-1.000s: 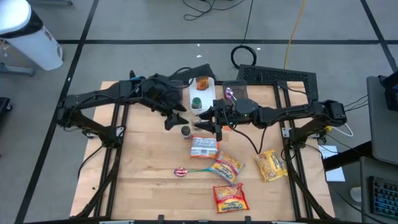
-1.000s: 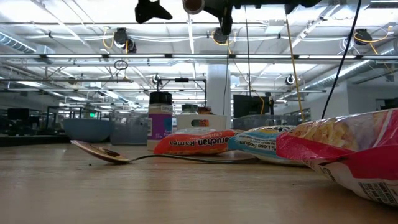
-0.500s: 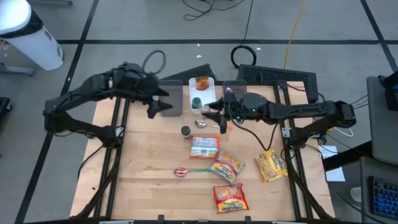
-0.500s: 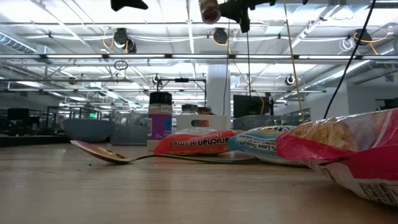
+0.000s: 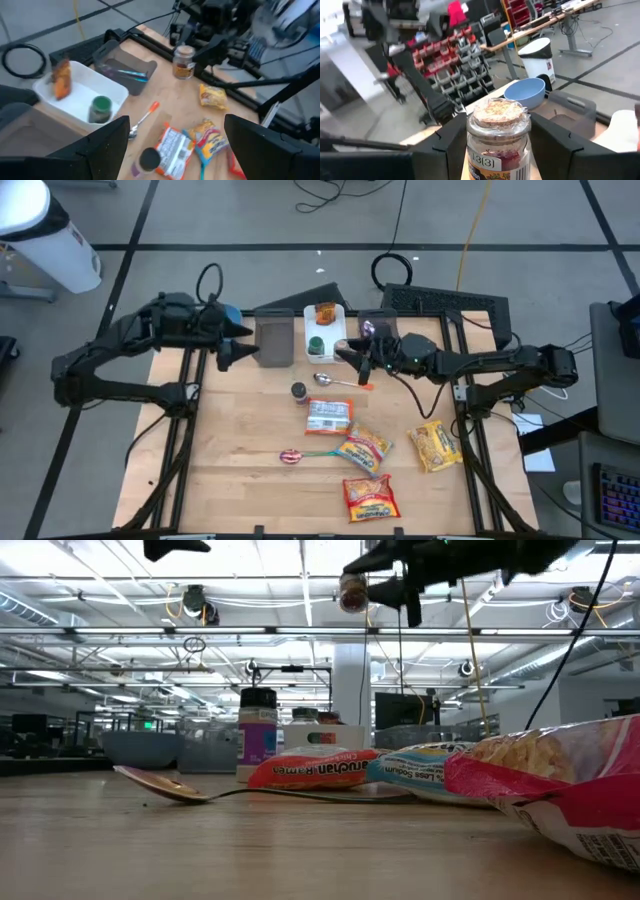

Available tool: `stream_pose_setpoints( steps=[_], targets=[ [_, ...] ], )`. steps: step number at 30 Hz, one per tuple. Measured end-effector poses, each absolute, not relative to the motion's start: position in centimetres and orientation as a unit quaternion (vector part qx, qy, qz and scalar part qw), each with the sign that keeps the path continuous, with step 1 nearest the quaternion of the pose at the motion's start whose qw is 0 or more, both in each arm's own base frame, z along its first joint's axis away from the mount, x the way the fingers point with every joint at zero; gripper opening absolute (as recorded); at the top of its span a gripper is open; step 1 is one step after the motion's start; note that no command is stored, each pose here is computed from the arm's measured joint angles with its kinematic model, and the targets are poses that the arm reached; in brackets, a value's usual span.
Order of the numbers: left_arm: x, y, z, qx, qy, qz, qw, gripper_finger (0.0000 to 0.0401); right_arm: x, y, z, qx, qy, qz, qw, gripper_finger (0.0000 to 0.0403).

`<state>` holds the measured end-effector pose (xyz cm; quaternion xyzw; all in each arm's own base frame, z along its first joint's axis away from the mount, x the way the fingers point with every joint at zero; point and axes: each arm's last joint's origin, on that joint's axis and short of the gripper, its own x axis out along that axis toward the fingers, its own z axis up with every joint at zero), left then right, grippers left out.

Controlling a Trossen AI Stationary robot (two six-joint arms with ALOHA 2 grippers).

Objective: Pick & Place Food Item
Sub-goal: Put the brown seasoning bottle into the white bin

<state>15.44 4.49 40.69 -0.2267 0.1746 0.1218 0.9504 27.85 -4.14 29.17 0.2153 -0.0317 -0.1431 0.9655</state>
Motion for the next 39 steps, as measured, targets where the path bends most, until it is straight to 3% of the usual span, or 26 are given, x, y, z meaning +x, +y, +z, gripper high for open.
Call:
stream_pose_setpoints(
  steps=[6, 16, 24, 33, 39],
  targets=[
    [16.7, 4.2, 37.1, -0.262, 0.12, 0.099, 0.952, 0.0333, 26.9, -3.7, 26.1, 0.243, -0.032, -0.175, 0.954, 0.017],
    [18.5, 4.3, 33.1, -0.281, 0.077, 0.081, 0.953, 0.0333, 27.7, -4.9, 24.3, 0.218, -0.04, -0.261, 0.94, 0.017],
    [18.3, 5.4, 32.8, -0.251, 0.064, 0.105, 0.96, 0.0333, 30.4, -7.7, 22.2, 0.216, -0.026, -0.301, 0.928, 0.017],
    [17.8, 6.7, 32.8, -0.209, 0.063, 0.134, 0.967, 0.0333, 35.9, -11.7, 23.5, 0.13, 0.013, -0.336, 0.933, 0.017],
    [17.5, 7.4, 32.8, -0.203, 0.063, 0.135, 0.968, 0.0333, 36.6, -14.0, 24.0, 0.088, 0.079, -0.311, 0.943, 0.017]
  ],
)
